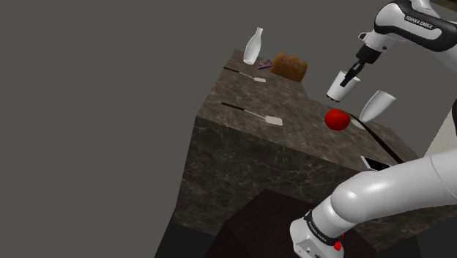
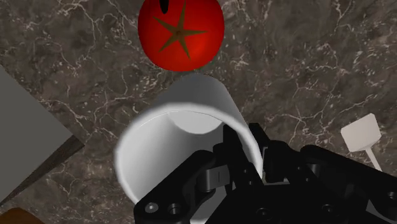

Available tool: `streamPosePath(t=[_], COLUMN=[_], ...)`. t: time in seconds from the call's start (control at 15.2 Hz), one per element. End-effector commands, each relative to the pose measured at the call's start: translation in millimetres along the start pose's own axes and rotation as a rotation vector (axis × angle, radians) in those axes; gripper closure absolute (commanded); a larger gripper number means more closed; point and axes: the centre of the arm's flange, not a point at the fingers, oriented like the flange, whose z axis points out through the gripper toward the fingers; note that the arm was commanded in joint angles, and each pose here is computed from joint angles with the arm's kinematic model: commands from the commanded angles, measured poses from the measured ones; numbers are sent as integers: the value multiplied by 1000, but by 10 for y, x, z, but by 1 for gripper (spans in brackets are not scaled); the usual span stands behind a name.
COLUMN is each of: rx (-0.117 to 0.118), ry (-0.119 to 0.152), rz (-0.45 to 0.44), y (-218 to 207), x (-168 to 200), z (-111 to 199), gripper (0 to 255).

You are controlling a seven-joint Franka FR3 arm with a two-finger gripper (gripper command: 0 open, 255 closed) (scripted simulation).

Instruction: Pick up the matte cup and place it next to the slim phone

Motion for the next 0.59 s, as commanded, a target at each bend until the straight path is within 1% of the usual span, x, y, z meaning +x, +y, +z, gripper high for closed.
streamPosePath(t=[0.0, 0.53], rx=[0, 0], ry=[0, 0], rz=[-1, -1], y=[-3, 79], x=[-257, -1258], z=[-93, -419], gripper=[255, 255])
